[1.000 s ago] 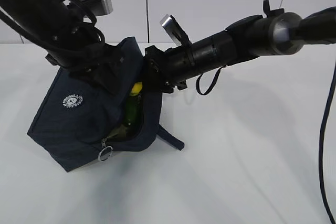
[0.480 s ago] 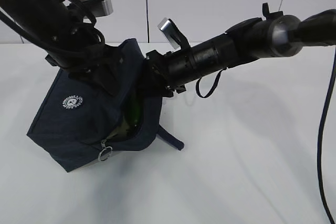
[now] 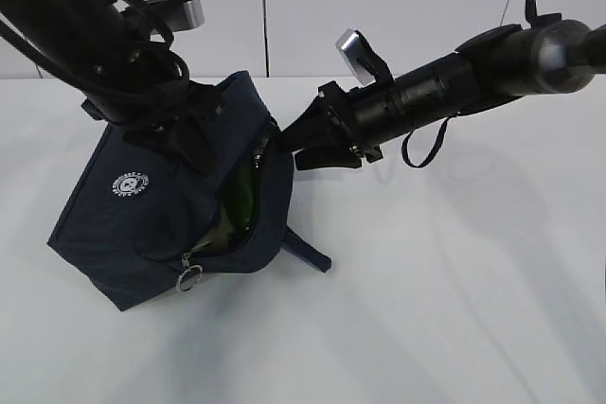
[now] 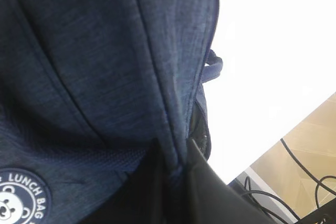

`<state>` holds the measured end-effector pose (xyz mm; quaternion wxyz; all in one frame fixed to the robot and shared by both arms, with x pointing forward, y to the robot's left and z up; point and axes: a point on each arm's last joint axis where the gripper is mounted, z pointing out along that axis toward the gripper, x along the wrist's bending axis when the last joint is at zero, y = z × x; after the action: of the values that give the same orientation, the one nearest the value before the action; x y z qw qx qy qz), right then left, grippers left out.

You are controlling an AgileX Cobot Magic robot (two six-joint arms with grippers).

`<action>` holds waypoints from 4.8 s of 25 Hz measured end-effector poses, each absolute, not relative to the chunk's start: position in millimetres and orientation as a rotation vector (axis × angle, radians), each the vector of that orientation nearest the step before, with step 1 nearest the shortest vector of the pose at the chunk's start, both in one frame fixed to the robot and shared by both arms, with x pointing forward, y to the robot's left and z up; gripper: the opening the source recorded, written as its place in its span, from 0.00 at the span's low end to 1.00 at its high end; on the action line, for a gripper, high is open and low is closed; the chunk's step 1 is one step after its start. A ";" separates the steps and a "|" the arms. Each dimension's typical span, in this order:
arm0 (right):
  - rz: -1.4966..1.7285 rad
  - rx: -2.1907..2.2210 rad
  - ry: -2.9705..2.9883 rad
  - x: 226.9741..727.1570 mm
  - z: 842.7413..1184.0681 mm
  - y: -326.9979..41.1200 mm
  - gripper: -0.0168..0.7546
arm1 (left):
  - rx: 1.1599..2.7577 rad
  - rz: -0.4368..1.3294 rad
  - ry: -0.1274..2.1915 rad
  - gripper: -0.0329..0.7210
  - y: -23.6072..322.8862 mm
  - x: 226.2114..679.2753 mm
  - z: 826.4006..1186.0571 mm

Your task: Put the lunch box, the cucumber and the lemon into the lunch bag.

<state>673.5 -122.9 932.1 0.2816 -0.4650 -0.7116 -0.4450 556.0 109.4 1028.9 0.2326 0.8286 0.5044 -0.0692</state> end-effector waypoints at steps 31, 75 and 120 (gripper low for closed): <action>-1.040 -1.336 -1.942 669.6 893.7 -106.8 0.58 | 2.278 -0.192 1.386 0.07 109.4 555.8 1028.9; -1.090 -1.396 -2.187 690.0 1030.9 -158.2 0.05 | 1.882 -0.389 1.358 0.07 70.9 567.3 1032.4; -1.892 -1.101 -2.361 633.1 1263.9 -164.0 0.44 | 2.016 0.162 1.131 0.59 135.5 532.7 1130.4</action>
<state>633.1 -164.0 1263.9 -0.0390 -0.3416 -0.7328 -0.5871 532.7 135.5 1130.4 0.4007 0.7970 0.4473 0.0641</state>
